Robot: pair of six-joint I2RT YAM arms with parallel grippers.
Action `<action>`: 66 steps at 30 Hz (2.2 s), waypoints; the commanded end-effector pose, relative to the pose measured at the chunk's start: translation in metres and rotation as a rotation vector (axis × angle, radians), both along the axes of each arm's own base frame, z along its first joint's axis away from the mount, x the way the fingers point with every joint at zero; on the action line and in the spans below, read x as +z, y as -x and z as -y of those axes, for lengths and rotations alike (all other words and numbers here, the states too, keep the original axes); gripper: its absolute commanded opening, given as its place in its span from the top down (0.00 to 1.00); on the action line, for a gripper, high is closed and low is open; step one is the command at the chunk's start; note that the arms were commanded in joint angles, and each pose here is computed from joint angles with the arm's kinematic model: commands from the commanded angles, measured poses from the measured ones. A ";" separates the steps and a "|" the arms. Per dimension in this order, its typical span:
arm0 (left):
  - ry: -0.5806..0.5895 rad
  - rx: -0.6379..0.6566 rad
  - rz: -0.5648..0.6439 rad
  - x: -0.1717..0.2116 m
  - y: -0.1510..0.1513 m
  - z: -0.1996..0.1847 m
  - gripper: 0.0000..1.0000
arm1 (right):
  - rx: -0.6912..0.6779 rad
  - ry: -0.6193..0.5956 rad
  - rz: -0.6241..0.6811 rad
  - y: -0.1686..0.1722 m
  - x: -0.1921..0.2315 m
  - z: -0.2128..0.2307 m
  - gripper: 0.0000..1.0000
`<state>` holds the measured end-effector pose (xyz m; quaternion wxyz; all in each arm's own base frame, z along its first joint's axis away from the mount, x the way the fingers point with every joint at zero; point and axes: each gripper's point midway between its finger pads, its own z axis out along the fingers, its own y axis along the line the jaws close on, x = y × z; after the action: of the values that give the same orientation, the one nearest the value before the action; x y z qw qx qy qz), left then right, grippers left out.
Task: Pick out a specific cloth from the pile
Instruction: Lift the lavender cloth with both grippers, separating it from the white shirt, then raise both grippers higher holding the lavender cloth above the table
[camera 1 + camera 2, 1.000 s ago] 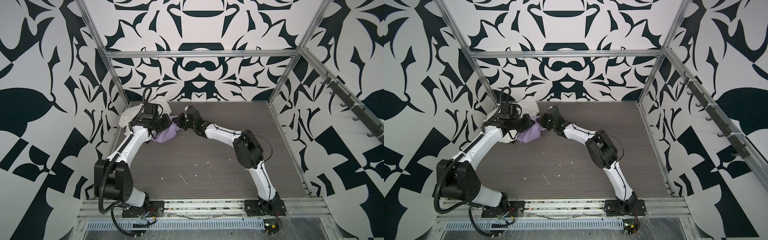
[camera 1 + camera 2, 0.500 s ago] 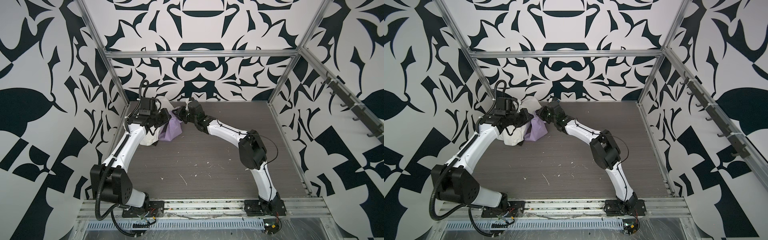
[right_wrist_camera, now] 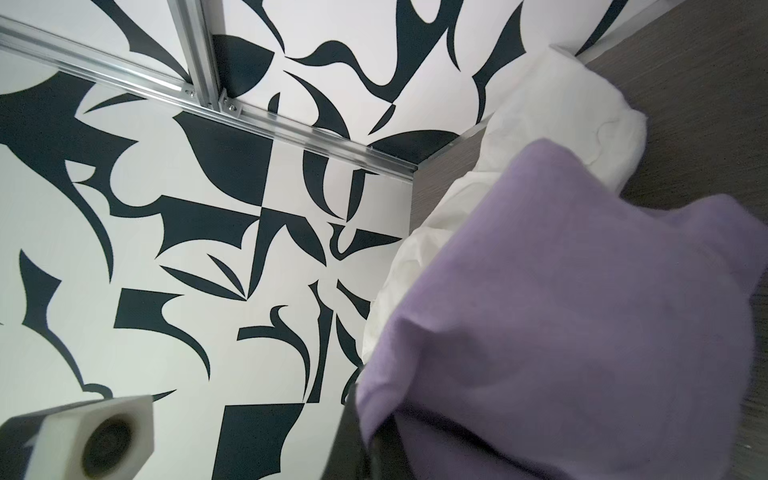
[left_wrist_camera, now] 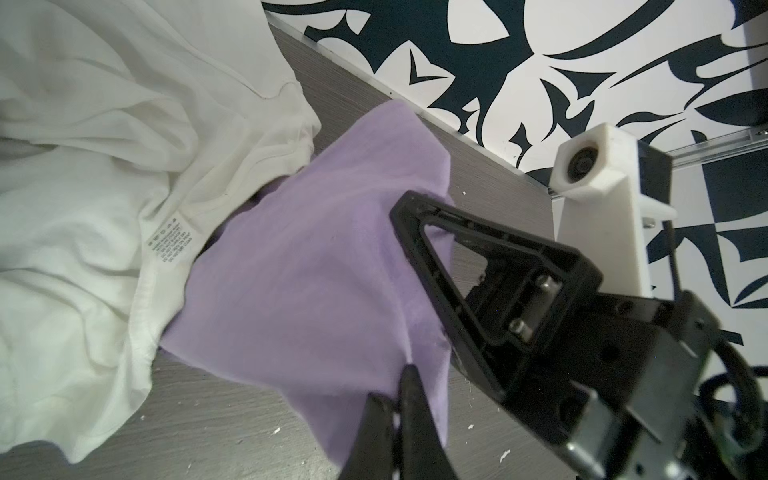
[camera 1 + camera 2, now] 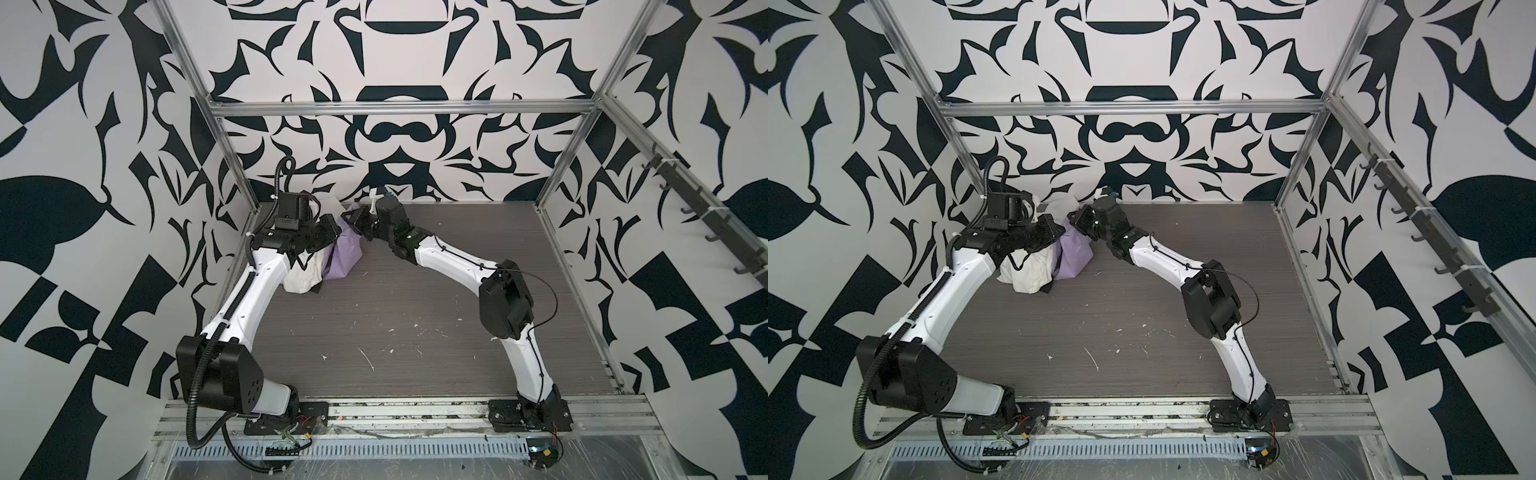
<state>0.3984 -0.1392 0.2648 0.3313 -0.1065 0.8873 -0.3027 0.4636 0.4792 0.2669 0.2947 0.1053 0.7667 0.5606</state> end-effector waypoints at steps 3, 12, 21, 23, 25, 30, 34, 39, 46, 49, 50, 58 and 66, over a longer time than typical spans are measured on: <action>0.018 -0.028 0.084 0.035 0.006 0.005 1.00 | -0.013 -0.073 0.127 -0.003 0.063 0.005 1.00; 0.046 -0.037 0.121 0.055 0.006 0.008 1.00 | -0.007 -0.096 0.163 -0.001 0.080 0.005 1.00; 0.047 -0.035 0.146 0.066 0.009 0.006 1.00 | -0.002 -0.108 0.200 0.002 0.096 0.008 1.00; 0.046 -0.035 0.143 0.065 0.008 0.006 1.00 | -0.001 -0.114 0.194 0.003 0.095 0.008 1.00; 0.048 -0.037 0.142 0.066 0.007 0.007 1.00 | 0.010 -0.124 0.195 0.005 0.099 0.008 1.00; 0.061 -0.046 0.153 0.073 0.005 0.010 1.00 | 0.018 -0.147 0.223 0.008 0.118 0.011 1.00; 0.072 -0.052 0.173 0.083 0.007 0.012 1.00 | 0.013 -0.153 0.236 0.007 0.124 0.015 1.00; 0.056 -0.067 0.182 0.084 0.007 0.015 1.00 | 0.021 -0.178 0.247 0.009 0.137 0.015 1.00; 0.049 -0.074 0.200 0.093 0.004 0.016 1.00 | 0.031 -0.178 0.271 0.010 0.149 0.015 1.00; 0.045 -0.080 0.221 0.102 0.004 0.017 1.00 | 0.031 -0.179 0.281 0.010 0.154 0.016 1.00; 0.040 -0.084 0.227 0.104 0.004 0.018 1.00 | 0.033 -0.180 0.284 0.010 0.156 0.016 1.00; 0.017 -0.108 0.229 0.104 0.004 0.029 1.00 | 0.036 -0.185 0.307 0.012 0.168 0.017 1.00; 0.017 -0.140 0.263 0.118 0.006 0.043 1.00 | 0.035 -0.187 0.319 0.014 0.174 0.021 1.00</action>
<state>0.3989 -0.1675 0.3518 0.3989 -0.0401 0.8583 -0.3203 0.4653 0.4748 0.3645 0.3462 0.0539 0.7133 0.6070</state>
